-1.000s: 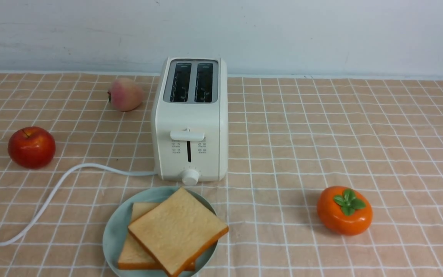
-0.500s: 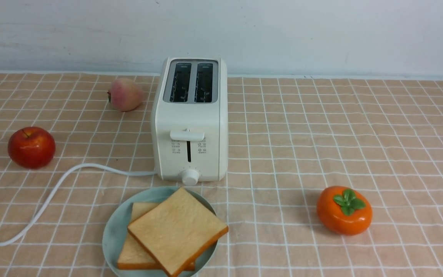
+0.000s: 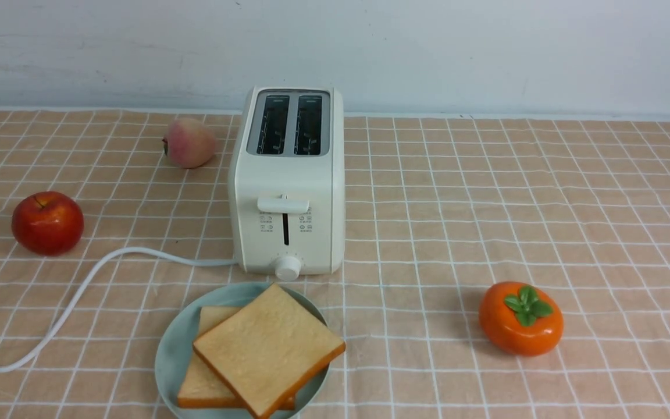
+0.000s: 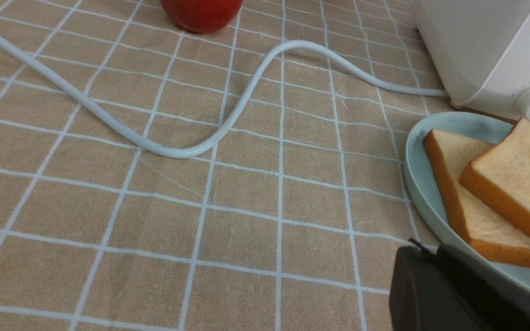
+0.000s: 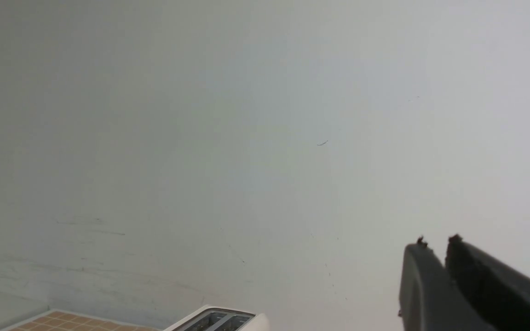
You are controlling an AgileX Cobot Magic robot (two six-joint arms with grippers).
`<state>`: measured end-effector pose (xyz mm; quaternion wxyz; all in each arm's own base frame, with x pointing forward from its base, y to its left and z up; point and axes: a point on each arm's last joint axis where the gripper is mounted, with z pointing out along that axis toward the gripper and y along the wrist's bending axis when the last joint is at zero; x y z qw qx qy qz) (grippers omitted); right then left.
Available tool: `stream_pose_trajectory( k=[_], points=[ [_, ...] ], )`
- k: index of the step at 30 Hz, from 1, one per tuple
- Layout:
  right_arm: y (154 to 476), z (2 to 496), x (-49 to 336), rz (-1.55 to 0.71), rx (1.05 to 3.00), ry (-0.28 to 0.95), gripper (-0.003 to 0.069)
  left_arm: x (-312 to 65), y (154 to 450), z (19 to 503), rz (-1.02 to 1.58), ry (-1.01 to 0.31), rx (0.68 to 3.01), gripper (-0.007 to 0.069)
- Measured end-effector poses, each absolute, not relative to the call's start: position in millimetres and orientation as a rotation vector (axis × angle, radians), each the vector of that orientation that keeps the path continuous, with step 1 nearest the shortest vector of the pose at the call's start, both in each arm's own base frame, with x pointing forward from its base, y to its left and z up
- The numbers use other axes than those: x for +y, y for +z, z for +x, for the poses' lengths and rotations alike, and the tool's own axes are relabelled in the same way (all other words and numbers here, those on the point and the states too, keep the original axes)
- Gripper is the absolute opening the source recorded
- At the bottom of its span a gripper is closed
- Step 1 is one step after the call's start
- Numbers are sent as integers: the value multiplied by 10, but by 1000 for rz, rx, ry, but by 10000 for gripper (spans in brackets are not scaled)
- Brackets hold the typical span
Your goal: Take toasted bread from bread machine on light coffee tablecloth place on plate.
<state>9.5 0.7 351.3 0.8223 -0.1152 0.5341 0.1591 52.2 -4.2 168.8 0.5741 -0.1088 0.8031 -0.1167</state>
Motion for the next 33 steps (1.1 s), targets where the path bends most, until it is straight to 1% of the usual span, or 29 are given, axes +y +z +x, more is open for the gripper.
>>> stream_pose_trajectory(
  k=[3,7,11,12,14,18,19,20,21,22,25,27,29,31,33],
  points=[
    [3514,95,6,-248,1135,332,84,-42,1688,522,-255,-274,1882,38],
    [3520,93,2,-280,1117,272,90,-42,1688,522,-255,-274,1882,41],
    [3526,91,2,-291,1107,254,95,-42,1688,522,-255,-274,1882,49],
    [3523,91,3,-285,1110,266,96,-42,1688,522,-255,-274,1882,50],
    [3508,100,11,-252,1136,332,99,-42,1688,522,-255,-274,1882,53],
    [3399,155,56,-152,1249,529,104,-42,1688,522,-255,-274,1882,56],
    [3395,156,56,-152,1254,529,104,-42,1688,522,-255,-274,1882,56],
    [3318,186,77,-131,1312,570,106,-42,1688,522,-255,-274,1882,56],
    [3318,186,77,-131,1312,570,106,-42,1688,522,-255,-274,1882,56],
    [3249,214,95,-124,1347,585,106,-42,1688,522,-255,-274,1882,57],
    [3081,283,125,-134,1411,565,106,-42,1688,522,-255,-274,1882,59],
    [2922,325,131,-134,1446,517,109,-42,1688,522,-255,-273,1882,62],
    [2724,361,113,-110,1478,426,113,-42,1687,522,-254,-273,1883,67],
    [2601,398,103,-81,1510,373,114,-42,1688,522,-253,-272,1882,69],
    [2244,496,68,11,1616,255,118,-42,1688,522,-253,-272,1882,71]
  ],
)
